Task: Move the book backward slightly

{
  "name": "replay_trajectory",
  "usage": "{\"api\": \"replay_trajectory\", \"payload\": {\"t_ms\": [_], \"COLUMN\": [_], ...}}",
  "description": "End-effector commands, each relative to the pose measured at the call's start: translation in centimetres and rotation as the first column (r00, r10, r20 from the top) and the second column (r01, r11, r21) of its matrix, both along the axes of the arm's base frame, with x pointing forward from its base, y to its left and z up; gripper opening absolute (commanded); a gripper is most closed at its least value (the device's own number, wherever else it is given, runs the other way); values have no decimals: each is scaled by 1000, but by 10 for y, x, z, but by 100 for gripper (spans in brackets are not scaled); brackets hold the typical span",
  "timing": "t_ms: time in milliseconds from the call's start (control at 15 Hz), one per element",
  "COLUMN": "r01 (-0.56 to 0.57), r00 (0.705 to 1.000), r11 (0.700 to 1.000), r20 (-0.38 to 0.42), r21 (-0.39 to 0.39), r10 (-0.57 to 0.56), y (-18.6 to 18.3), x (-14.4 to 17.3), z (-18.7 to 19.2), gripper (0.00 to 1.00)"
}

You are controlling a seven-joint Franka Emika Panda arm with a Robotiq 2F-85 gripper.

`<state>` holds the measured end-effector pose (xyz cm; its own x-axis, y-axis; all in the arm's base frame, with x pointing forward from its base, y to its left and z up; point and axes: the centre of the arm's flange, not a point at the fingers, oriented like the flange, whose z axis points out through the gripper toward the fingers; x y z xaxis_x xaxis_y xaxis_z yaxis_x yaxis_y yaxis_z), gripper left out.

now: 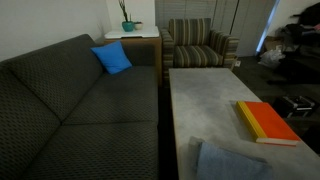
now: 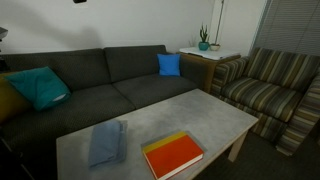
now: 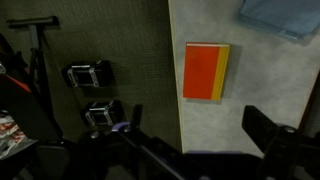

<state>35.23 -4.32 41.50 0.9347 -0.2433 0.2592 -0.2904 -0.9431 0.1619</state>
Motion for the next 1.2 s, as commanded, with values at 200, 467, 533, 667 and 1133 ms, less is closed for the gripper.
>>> {"api": "replay_trajectory", "payload": {"t_ms": [200,467,533,667,1133], "r01": [-70,-64,-65,-47,-20], "r00": [997,996,995,995,998], "r11": [997,996,996,992,997], "r20": [-14,-57,-69,-80,-57], "r21": [29,55,61,120,71], "r10": [71,67,69,57,24], "y": [-12,-22,-25,-28,-17], "x": [45,65,71,76,60], "z": [-60,-104,-117,-126,-116], "gripper": [100,100,100,100,100]}}
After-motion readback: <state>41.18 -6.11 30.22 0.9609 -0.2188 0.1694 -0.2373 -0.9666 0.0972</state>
